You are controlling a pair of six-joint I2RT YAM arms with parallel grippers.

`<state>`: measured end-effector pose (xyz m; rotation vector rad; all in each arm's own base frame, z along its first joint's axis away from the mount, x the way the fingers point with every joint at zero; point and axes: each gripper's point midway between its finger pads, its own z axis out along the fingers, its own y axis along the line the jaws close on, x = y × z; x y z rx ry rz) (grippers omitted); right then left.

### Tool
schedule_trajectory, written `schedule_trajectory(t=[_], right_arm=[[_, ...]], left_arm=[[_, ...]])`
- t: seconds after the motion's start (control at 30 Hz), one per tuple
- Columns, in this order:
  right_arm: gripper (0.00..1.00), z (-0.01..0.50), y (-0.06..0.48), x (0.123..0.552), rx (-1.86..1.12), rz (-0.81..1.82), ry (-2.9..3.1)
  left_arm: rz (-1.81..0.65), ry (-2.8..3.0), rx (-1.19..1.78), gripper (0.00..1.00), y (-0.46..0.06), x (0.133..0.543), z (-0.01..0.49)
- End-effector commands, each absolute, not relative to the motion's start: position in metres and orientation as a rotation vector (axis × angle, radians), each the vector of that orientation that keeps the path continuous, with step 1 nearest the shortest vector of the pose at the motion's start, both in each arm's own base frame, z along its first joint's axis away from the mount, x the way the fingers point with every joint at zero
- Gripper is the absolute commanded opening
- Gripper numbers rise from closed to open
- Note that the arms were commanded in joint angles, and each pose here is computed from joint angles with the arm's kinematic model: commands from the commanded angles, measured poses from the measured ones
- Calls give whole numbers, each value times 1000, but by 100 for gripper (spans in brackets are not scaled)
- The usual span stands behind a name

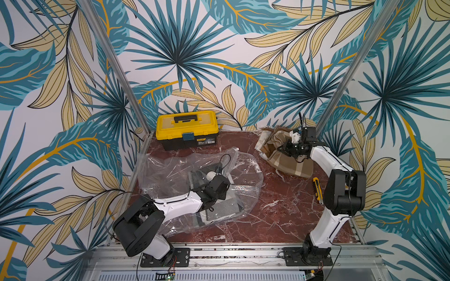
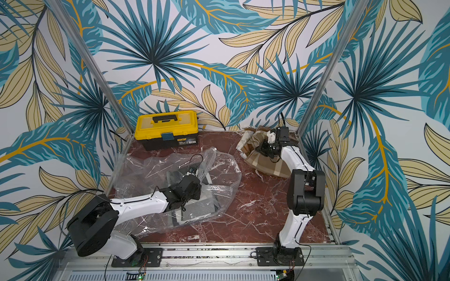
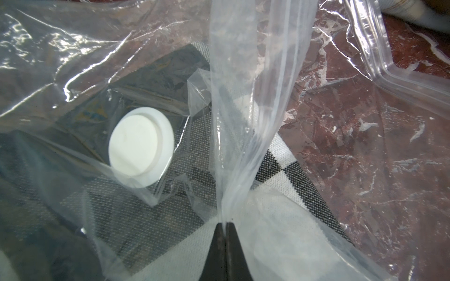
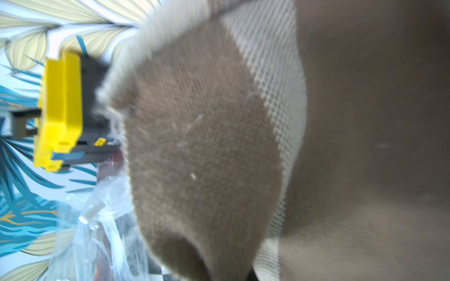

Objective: Take the blanket out of the vacuum bag
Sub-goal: Pick up the blanket from the corner of the board, then place the blanket at the corner of the board.

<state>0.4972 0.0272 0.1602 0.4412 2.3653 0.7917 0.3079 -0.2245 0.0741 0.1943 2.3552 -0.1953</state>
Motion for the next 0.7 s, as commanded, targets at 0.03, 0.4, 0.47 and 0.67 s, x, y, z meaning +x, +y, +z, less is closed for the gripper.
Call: schedule_trajectory(t=[0.03, 0.4, 0.47, 0.67], right_arm=[[0, 219, -17, 509, 501, 862, 2085], [0, 288, -103, 489, 612, 613, 1780], [0, 301, -107, 481, 592, 557, 1748], [0, 331, -120, 464, 539, 368, 1690]], left_arm=[[-219, 2351, 202, 0, -227, 304, 75], [-219, 2356, 214, 0, -231, 307, 74], [-223, 2358, 216, 0, -232, 307, 73], [-231, 2363, 232, 0, -238, 310, 70]])
